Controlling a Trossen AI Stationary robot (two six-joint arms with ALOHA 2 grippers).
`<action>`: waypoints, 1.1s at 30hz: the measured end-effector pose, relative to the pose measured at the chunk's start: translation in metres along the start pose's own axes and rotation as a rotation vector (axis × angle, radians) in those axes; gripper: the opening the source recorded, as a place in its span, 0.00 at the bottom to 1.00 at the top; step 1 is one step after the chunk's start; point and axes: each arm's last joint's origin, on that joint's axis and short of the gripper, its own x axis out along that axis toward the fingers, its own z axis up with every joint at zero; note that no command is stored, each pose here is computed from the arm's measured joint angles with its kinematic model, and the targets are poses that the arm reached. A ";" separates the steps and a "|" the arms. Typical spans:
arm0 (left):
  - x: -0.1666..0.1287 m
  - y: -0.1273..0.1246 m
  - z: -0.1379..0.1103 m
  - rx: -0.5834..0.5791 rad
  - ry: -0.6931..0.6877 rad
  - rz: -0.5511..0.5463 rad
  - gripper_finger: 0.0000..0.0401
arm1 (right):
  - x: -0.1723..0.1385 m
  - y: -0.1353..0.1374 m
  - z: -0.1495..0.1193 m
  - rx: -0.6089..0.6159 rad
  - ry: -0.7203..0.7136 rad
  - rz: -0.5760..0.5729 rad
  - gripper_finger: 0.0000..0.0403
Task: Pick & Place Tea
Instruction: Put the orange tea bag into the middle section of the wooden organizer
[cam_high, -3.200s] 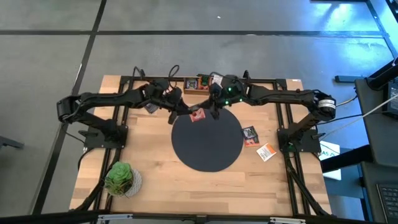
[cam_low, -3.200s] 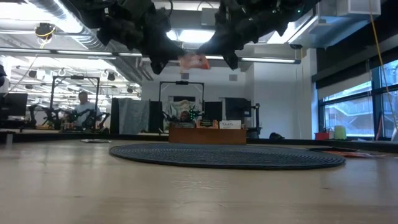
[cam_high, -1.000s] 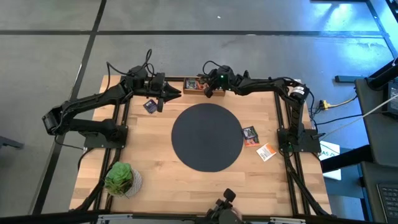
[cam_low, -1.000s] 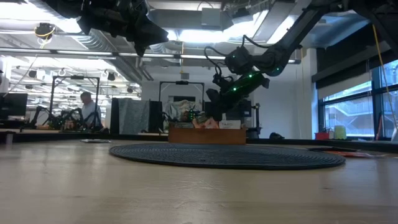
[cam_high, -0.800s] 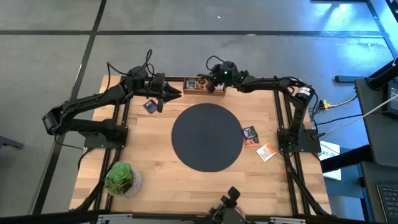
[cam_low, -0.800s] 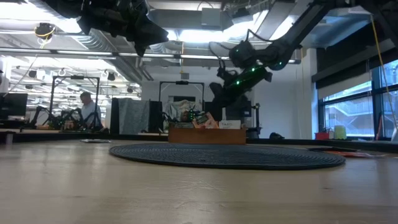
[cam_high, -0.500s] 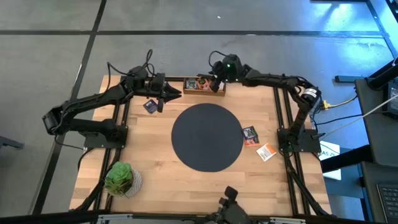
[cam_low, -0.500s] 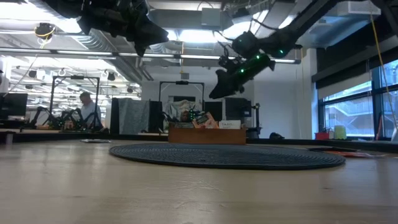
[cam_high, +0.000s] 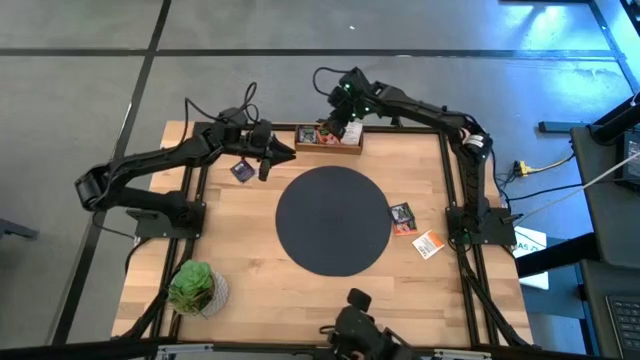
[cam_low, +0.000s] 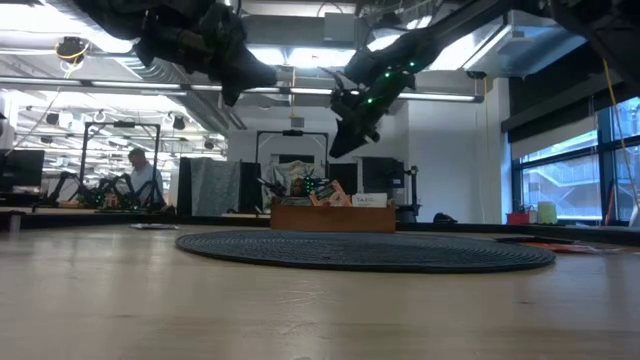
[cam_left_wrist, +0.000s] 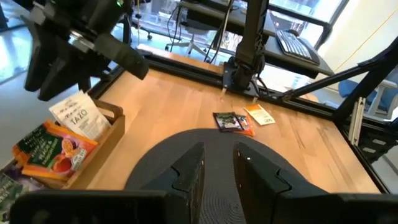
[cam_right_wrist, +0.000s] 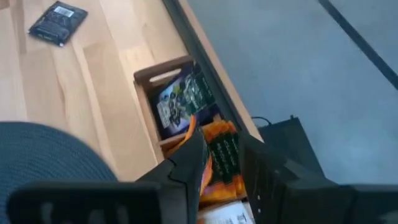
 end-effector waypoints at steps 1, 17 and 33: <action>0.001 0.001 -0.001 -0.004 0.006 0.001 0.20 | 0.002 0.000 0.000 0.000 0.000 0.003 0.26; 0.005 0.004 -0.005 -0.014 0.026 0.002 0.19 | 0.040 -0.002 -0.019 0.046 0.087 0.067 0.25; 0.005 0.004 -0.005 -0.013 0.026 0.002 0.19 | 0.051 -0.003 -0.027 0.055 0.126 0.089 0.11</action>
